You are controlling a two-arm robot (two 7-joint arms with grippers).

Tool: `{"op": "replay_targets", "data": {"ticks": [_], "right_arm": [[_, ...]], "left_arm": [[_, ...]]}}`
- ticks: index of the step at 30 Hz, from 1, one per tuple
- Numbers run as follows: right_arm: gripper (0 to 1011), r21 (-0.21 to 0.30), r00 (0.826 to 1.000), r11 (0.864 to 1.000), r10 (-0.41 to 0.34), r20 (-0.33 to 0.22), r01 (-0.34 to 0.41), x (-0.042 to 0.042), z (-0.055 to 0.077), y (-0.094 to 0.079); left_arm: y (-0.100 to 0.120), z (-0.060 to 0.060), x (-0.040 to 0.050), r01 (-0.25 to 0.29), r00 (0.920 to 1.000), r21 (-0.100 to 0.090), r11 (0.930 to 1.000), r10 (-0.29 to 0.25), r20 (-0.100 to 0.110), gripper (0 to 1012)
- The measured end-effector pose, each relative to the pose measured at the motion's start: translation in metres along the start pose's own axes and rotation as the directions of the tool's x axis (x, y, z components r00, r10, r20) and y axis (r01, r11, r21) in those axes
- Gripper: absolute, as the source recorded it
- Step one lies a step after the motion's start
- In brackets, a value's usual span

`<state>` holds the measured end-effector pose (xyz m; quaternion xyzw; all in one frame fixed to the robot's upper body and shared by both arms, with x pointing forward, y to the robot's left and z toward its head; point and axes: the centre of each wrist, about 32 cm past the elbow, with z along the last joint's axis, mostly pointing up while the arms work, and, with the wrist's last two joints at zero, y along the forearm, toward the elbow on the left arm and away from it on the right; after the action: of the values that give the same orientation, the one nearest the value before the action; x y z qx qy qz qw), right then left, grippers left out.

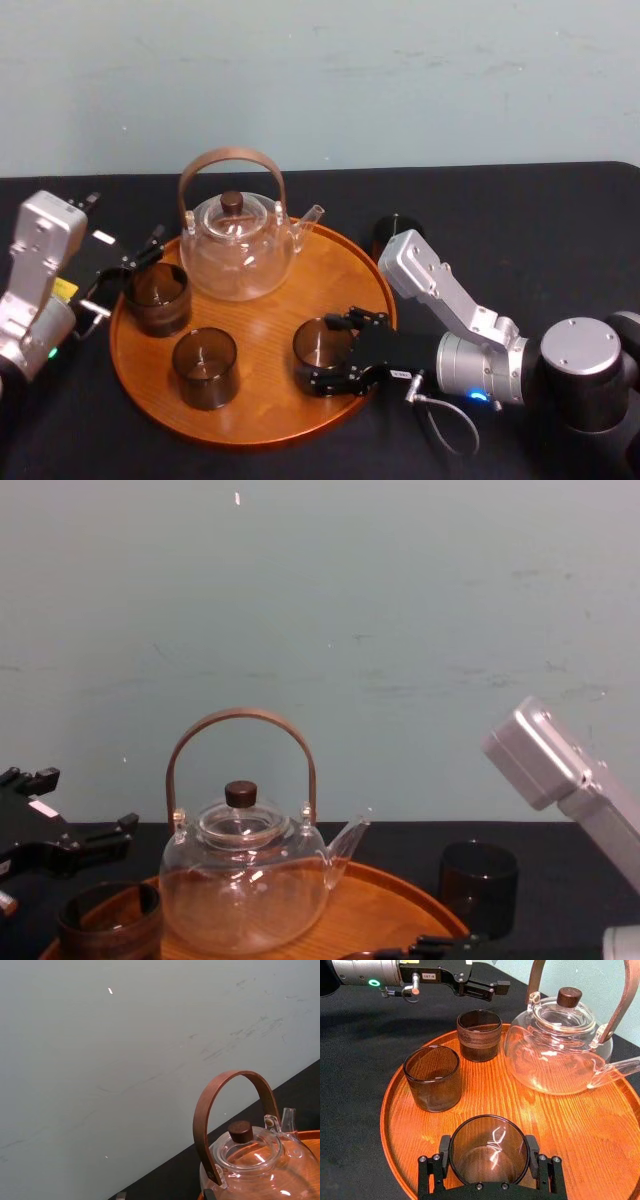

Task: Pick up the glass from the table and place it on the tray.

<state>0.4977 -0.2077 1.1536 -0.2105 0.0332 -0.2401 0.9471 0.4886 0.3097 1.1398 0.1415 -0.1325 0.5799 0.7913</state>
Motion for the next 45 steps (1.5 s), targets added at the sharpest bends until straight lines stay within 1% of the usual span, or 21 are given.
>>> {"op": "replay_targets", "data": {"ticks": [9,11,14,38,45], "right_arm": [[912,-0.004,1.000,1.000,0.000,-0.002,0.000,0.0004,0.000,0.000],[960,-0.009,1.000,1.000,-0.001,-0.001,0.001,0.0004,-0.001,0.000],[1000,-0.009,1.000,1.000,-0.001,-0.001,0.001,0.0004,-0.001,0.000],[1002,-0.004,1.000,1.000,0.003,-0.002,-0.003,0.0007,0.000,0.000],[1002,0.001,1.000,1.000,0.017,-0.007,-0.017,0.0029,-0.004,-0.014]], "left_arm": [[0.000,0.000,0.0000,0.000,1.0000,0.000,1.0000,0.000,0.000,1001],[0.000,0.000,0.0000,0.000,1.0000,0.000,1.0000,0.000,0.000,1002],[0.000,0.000,0.0000,0.000,1.0000,0.000,1.0000,0.000,0.000,1001],[0.000,0.000,0.0000,0.000,1.0000,0.000,1.0000,0.000,0.000,1001],[0.000,0.000,0.0000,0.000,1.0000,0.000,1.0000,0.000,0.000,1001]]}}
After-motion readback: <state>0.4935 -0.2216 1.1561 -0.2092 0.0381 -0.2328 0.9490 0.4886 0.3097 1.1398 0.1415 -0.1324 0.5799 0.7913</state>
